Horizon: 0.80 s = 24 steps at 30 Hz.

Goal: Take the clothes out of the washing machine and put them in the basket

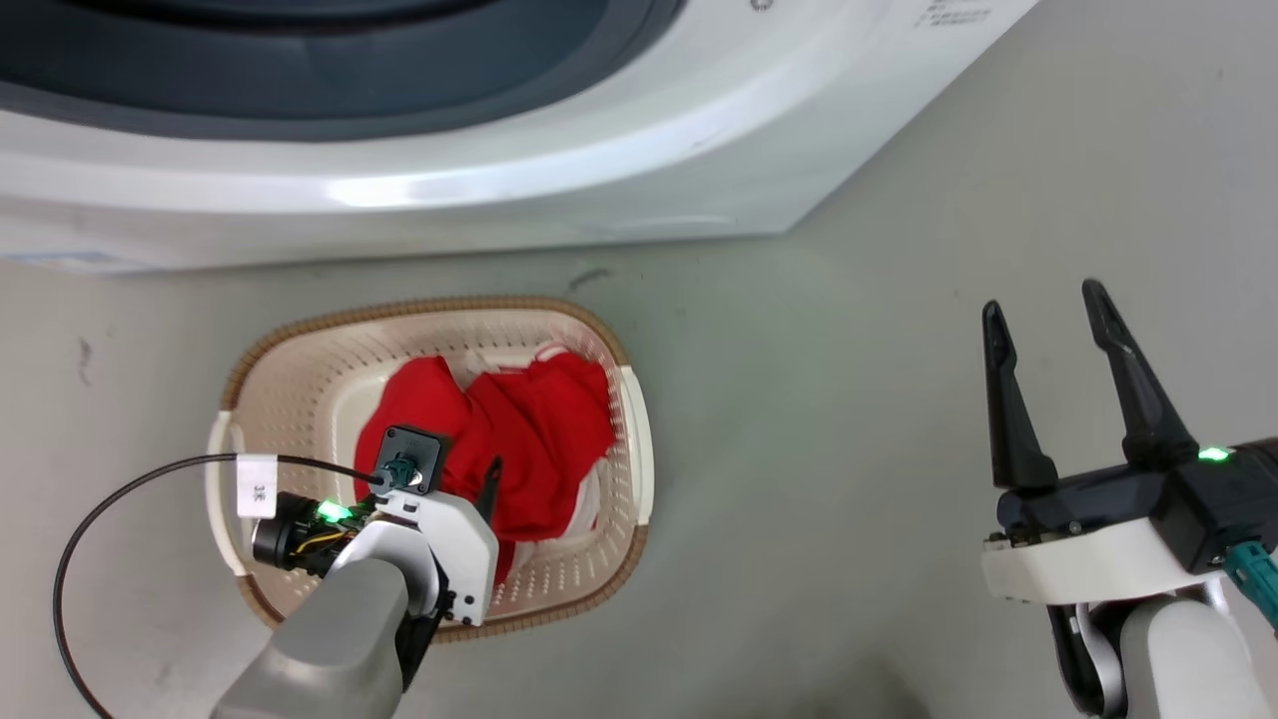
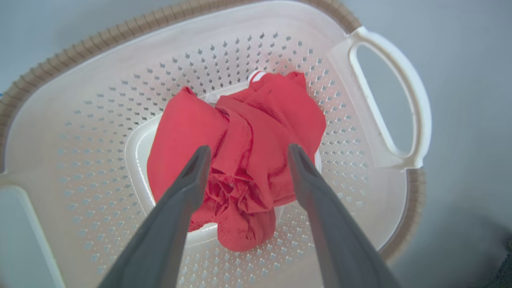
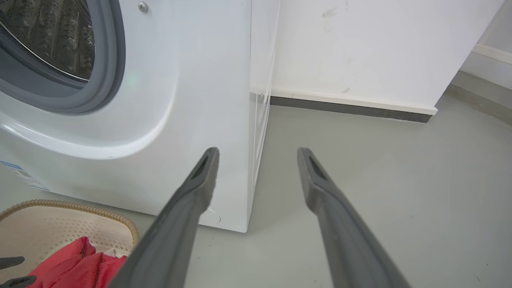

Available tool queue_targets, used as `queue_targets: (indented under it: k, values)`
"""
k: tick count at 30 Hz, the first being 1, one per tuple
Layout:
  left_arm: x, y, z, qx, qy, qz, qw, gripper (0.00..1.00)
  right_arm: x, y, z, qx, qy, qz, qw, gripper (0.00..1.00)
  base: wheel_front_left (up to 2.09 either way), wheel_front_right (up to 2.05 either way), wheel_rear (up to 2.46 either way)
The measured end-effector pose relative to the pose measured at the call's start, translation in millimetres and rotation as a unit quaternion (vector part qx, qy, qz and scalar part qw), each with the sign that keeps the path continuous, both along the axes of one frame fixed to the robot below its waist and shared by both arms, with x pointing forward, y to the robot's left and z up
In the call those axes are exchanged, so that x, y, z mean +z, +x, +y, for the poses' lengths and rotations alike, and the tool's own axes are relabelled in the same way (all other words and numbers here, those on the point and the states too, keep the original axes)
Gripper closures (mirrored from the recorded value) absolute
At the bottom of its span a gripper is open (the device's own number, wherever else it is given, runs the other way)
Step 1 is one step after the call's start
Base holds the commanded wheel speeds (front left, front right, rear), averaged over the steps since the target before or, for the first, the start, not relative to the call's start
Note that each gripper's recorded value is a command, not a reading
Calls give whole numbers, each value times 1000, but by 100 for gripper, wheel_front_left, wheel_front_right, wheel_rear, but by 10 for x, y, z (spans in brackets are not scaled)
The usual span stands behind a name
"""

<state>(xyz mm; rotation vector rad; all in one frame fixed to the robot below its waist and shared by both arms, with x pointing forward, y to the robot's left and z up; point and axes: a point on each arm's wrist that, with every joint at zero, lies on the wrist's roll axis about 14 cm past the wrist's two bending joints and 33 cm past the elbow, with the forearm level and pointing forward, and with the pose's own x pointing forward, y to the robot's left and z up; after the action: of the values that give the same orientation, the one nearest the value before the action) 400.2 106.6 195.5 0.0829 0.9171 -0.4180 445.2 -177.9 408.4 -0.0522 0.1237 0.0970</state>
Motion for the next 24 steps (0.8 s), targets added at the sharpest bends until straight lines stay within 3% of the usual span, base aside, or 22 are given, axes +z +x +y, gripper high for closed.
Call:
queue_targets:
  k: [6,11,18,24]
  values:
    - [554,131,19,47,-28,-87,995,0,245,-150,74,9,4,-21,1000,0,0,0,0]
    - [1059,215,114,85,-49,-164,981,0,459,-261,162,20,7,-43,999,0,0,0,0]
    - [1846,216,318,132,-69,-286,946,0,683,-486,194,24,10,-65,998,0,0,0,0]
    - [2475,47,442,173,-90,-375,906,0,822,-723,169,20,8,-79,997,0,0,0,0]
